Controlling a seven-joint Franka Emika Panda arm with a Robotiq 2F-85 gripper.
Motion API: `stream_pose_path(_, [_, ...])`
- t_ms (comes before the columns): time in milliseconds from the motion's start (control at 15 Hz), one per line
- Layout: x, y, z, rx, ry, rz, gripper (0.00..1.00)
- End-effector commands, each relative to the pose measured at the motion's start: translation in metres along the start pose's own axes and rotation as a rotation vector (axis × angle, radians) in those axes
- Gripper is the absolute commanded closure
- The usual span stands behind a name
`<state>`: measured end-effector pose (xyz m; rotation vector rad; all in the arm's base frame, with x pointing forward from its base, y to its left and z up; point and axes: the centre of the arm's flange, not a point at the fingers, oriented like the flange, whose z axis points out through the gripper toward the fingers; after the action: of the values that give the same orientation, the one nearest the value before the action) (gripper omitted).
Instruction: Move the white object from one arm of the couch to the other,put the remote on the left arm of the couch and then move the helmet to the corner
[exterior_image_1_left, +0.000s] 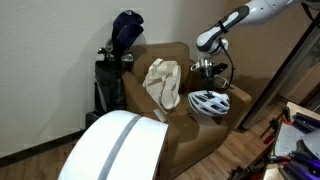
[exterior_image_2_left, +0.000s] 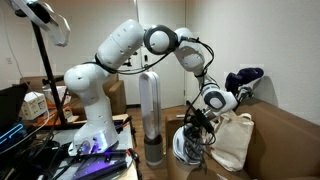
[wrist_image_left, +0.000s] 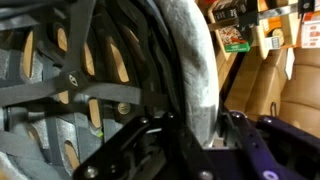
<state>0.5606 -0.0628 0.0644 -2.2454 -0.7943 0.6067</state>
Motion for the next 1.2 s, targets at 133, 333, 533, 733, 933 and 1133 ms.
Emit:
stream_pose_path(133, [0.004,0.008,0.002,0.108,-0.052,-0.099,0.65])
stream_pose_path(333, [0.007,0.015,0.006,0.156,-0.07,-0.131,0.9])
stream_pose_path(533, [0.011,0.03,0.01,0.32,-0.132,-0.193,0.9])
stream_pose_path(733, [0.006,0.043,0.008,0.455,-0.17,-0.267,0.9])
stream_pose_path(933, [0.005,0.059,0.007,0.575,-0.195,-0.363,0.9])
stream_pose_path(1133, [-0.012,0.037,0.024,0.566,-0.195,-0.352,0.65])
